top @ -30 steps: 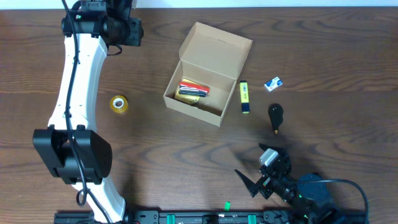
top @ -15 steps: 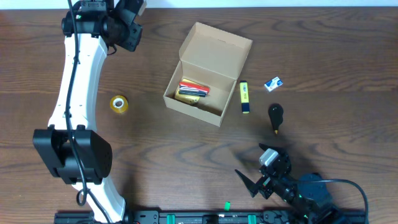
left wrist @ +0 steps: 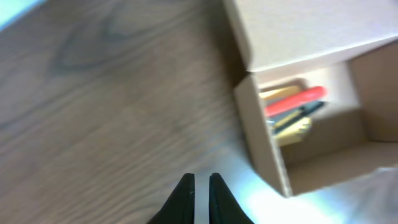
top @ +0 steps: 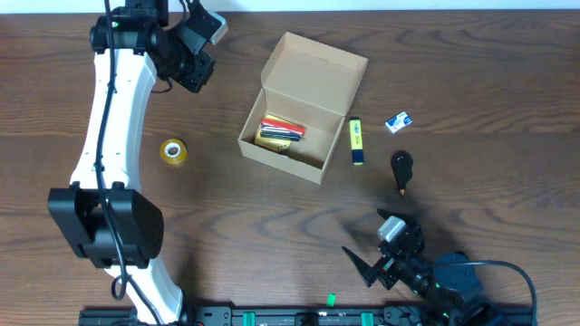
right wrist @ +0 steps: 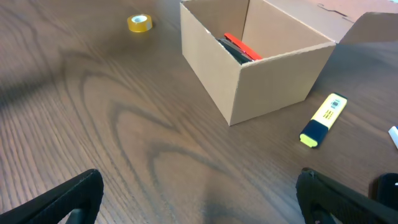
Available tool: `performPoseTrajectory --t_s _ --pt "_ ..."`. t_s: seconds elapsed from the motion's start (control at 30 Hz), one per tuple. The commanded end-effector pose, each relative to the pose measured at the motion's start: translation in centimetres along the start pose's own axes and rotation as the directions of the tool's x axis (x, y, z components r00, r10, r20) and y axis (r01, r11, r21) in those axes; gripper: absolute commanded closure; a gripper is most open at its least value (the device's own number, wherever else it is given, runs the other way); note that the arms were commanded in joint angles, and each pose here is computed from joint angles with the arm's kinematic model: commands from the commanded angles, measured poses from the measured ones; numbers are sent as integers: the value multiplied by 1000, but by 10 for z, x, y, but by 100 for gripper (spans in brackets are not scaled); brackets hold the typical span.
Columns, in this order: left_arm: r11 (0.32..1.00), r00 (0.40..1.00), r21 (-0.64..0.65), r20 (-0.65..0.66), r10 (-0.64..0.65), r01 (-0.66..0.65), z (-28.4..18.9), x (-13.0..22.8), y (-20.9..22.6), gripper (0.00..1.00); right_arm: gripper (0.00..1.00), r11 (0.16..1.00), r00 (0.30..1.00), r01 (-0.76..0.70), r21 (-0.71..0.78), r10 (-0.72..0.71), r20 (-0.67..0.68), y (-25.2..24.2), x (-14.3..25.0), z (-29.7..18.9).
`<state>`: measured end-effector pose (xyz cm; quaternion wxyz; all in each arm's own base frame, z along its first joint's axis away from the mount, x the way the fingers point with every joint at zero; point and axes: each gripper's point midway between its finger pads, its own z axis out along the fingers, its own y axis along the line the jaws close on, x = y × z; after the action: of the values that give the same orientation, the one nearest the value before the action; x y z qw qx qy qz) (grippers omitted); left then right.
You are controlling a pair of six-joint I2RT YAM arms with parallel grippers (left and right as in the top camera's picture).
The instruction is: Pack container
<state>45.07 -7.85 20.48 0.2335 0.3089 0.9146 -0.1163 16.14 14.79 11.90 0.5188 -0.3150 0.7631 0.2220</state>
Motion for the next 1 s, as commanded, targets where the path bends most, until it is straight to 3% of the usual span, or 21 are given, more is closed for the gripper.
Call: performPoseTrajectory --t_s 0.0,0.1,0.17,0.27,0.3,0.37,0.43,0.7,0.83,0.97 --pt "994 998 89 -5 -64 64 2 -2 -26 92 1 1000 1000 -8 -12 8 2 3 1 0" --pt "991 996 116 -72 -60 68 16 5 -42 91 1 1000 1000 -8 -12 8 2 3 1 0" --pt "992 986 47 -127 -108 115 30 9 -38 94 1 1000 1000 -8 -12 8 2 3 1 0" --pt "963 946 -105 -191 -263 247 50 19 -25 82 1 1000 1000 -8 -12 8 2 3 1 0" --pt "957 937 -116 -204 -284 265 55 21 -25 80 1 1000 1000 -8 -12 8 2 3 1 0" --pt "943 916 -118 -227 -329 310 68 26 -27 67 1 1000 1000 -8 -12 8 2 3 1 0" --pt "930 897 -125 -246 -367 346 78 31 -25 64 1 1000 1000 -8 -12 8 2 3 1 0" --pt "921 875 -131 -286 -390 367 107 41 -20 64 1 1000 1000 -8 -12 8 2 3 1 0" --pt "922 870 -129 -304 -388 365 109 45 -24 71 1 1000 1000 -8 -12 8 2 3 1 0" --pt "923 878 -130 -284 -386 363 102 40 -23 71 1 1000 1000 -8 -12 8 2 3 1 0"
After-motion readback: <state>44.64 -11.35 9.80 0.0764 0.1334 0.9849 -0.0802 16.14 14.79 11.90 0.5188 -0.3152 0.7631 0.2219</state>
